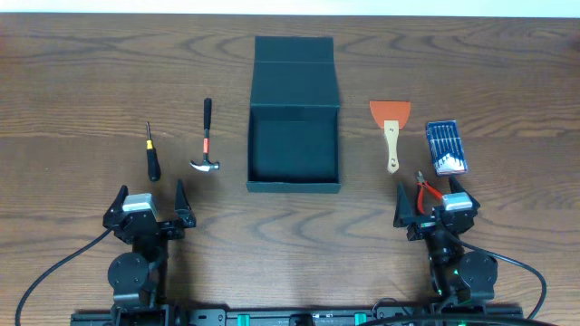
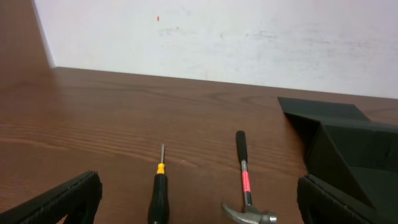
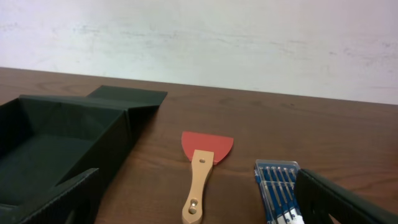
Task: Pack container
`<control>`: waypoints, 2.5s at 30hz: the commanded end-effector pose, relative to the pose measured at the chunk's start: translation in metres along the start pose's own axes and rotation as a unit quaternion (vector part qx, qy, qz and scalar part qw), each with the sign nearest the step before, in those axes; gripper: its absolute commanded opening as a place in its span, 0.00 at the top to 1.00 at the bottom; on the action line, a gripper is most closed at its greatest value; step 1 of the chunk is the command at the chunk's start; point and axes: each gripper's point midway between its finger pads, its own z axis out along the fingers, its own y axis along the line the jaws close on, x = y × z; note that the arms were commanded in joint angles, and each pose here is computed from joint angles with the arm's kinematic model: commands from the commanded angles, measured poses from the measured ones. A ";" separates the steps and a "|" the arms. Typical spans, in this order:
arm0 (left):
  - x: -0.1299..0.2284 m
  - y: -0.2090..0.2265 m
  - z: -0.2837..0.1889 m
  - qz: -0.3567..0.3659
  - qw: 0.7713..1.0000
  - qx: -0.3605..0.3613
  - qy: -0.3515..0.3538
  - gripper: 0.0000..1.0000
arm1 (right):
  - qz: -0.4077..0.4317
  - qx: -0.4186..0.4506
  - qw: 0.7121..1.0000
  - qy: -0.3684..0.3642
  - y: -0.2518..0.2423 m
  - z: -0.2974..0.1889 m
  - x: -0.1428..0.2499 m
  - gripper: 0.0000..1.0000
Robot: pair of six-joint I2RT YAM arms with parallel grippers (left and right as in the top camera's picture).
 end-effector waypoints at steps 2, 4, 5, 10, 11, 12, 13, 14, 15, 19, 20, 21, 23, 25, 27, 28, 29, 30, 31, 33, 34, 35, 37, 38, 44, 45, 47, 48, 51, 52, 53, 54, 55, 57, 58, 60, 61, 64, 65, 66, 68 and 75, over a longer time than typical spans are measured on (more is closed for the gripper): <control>0.017 0.001 0.001 0.010 1.000 -0.002 0.024 0.01 | 0.002 -0.001 1.000 0.000 0.000 0.000 0.000 0.01; 0.017 0.001 0.001 0.010 1.000 -0.002 0.024 0.02 | 0.002 0.000 1.000 0.000 0.000 0.000 0.000 0.01; 0.017 0.001 0.001 0.010 1.000 -0.002 0.024 0.01 | 0.002 -0.001 1.000 0.000 0.000 0.000 0.000 0.01; 0.017 0.001 0.001 0.010 1.000 -0.002 0.024 0.02 | 0.002 -0.001 1.000 0.000 0.000 0.000 0.000 0.01; 0.017 0.001 0.001 0.010 1.000 -0.002 0.024 0.01 | 0.002 -0.001 1.000 0.000 0.000 0.000 0.000 0.01; 0.017 0.001 0.001 0.010 1.000 -0.002 0.024 0.01 | 0.002 0.000 1.000 0.000 0.000 0.000 0.000 0.01; 0.017 0.001 0.001 0.010 1.000 -0.002 0.024 0.01 | 0.002 -0.001 1.000 0.000 0.000 0.000 0.000 0.01; 0.017 0.001 0.001 0.010 1.000 -0.002 0.024 0.01 | 0.002 -0.001 1.000 0.000 0.000 0.000 0.000 0.01; 0.017 0.001 0.001 0.010 1.000 -0.002 0.024 0.02 | 0.002 0.000 1.000 0.000 0.000 0.000 0.000 0.01; 0.017 0.001 0.001 0.010 1.000 -0.002 0.024 0.01 | 0.002 -0.001 1.000 0.000 0.000 0.000 0.000 0.01; 0.017 0.001 0.001 0.010 1.000 -0.002 0.024 0.01 | 0.002 0.000 1.000 0.000 0.000 0.000 0.000 0.01; 0.017 0.001 0.001 0.010 1.000 -0.002 0.024 0.01 | 0.002 -0.001 1.000 0.000 0.000 0.000 0.000 0.01; 0.017 0.001 0.001 0.010 1.000 -0.002 0.024 0.01 | 0.002 0.000 1.000 0.000 0.000 0.000 0.000 0.01; 0.017 0.001 0.001 0.010 1.000 -0.002 0.024 0.02 | 0.002 -0.001 1.000 0.000 0.000 0.000 0.000 0.01; 0.017 0.001 0.001 0.010 1.000 -0.002 0.024 0.01 | 0.002 -0.001 1.000 0.000 0.000 0.000 0.000 0.01; 0.017 0.001 0.001 0.010 1.000 -0.002 0.024 0.01 | 0.002 -0.001 1.000 0.000 0.000 0.000 0.000 0.01; 0.017 0.001 0.001 0.010 1.000 -0.002 0.024 0.02 | 0.002 -0.001 1.000 0.000 0.000 0.000 0.000 0.01; 0.017 0.001 0.001 0.010 1.000 -0.002 0.024 0.02 | 0.002 -0.001 1.000 0.000 0.000 0.000 0.000 0.01; 0.017 0.001 0.001 0.010 1.000 -0.002 0.024 0.02 | 0.002 -0.001 1.000 0.000 0.000 0.000 0.000 0.01; 0.017 0.001 0.001 0.010 1.000 -0.002 0.024 0.01 | 0.002 -0.001 1.000 0.000 0.000 0.000 0.000 0.01; 0.017 0.001 0.001 0.010 1.000 -0.002 0.024 0.01 | 0.002 -0.001 1.000 0.000 0.000 0.000 0.000 0.01; 0.017 0.001 0.001 0.010 1.000 -0.002 0.024 0.02 | 0.002 0.000 1.000 0.000 0.000 0.000 0.000 0.01; 0.017 0.001 0.001 0.010 1.000 -0.002 0.024 0.01 | 0.002 0.000 1.000 0.000 0.000 0.000 0.000 0.01; 0.017 0.001 0.001 0.010 1.000 -0.002 0.024 0.02 | 0.002 -0.001 1.000 0.000 0.000 0.000 0.000 0.01; 0.017 0.001 0.001 0.010 1.000 -0.002 0.024 0.01 | 0.002 0.000 1.000 0.000 0.000 0.000 0.000 0.01; 0.017 0.001 0.001 0.010 1.000 -0.002 0.024 0.02 | 0.002 0.000 1.000 0.000 0.000 0.000 0.000 0.01; 0.017 0.001 0.001 0.010 1.000 -0.002 0.024 0.01 | 0.002 -0.001 1.000 0.000 0.000 0.000 0.000 0.01; 0.017 0.001 0.001 0.010 1.000 -0.002 0.024 0.01 | 0.002 -0.001 1.000 0.000 0.000 0.000 0.000 0.01; 0.017 0.001 0.001 0.010 1.000 -0.002 0.024 0.01 | 0.002 -0.001 1.000 0.000 0.000 0.000 0.000 0.01; 0.017 0.001 0.001 0.010 1.000 -0.002 0.024 0.01 | 0.002 -0.001 1.000 0.000 0.000 0.000 0.000 0.01; 0.017 0.001 0.001 0.010 1.000 -0.002 0.024 0.01 | 0.002 -0.001 1.000 0.000 0.000 0.000 0.000 0.01; 0.017 0.001 0.001 0.010 1.000 -0.002 0.024 0.02 | 0.002 -0.001 1.000 0.000 0.000 0.000 0.000 0.01; 0.017 0.001 0.001 0.010 1.000 -0.002 0.024 0.02 | 0.002 0.000 1.000 0.000 0.000 0.000 0.000 0.01; 0.017 0.001 0.001 0.010 1.000 -0.002 0.024 0.02 | 0.002 0.000 1.000 0.000 0.000 0.000 0.000 0.01; 0.017 0.001 0.001 0.010 1.000 -0.002 0.024 0.02 | 0.002 -0.001 1.000 0.000 0.000 0.000 0.000 0.01; 0.017 0.001 0.001 0.010 1.000 -0.002 0.024 0.01 | 0.002 -0.001 1.000 0.000 0.000 0.000 0.000 0.01; 0.017 0.001 0.001 0.010 1.000 -0.002 0.024 0.02 | 0.002 -0.001 1.000 0.000 0.000 0.000 0.000 0.01; 0.017 0.001 0.001 0.010 1.000 -0.002 0.024 0.01 | 0.002 -0.001 1.000 0.000 0.000 0.000 0.000 0.01; 0.017 0.001 0.001 0.010 1.000 -0.002 0.024 0.01 | 0.002 -0.001 1.000 0.000 0.000 0.000 0.000 0.01; 0.017 0.001 0.001 0.010 1.000 -0.002 0.024 0.01 | 0.008 -0.002 1.000 0.000 0.000 0.000 0.000 0.01; 0.017 0.001 0.001 0.010 1.000 -0.002 0.024 0.01 | 0.017 -0.002 1.000 -0.001 0.000 0.000 0.000 0.01; 0.017 0.001 0.001 0.010 1.000 -0.002 0.024 0.02 | 0.028 -0.001 1.000 -0.009 0.000 -0.003 -0.012 0.01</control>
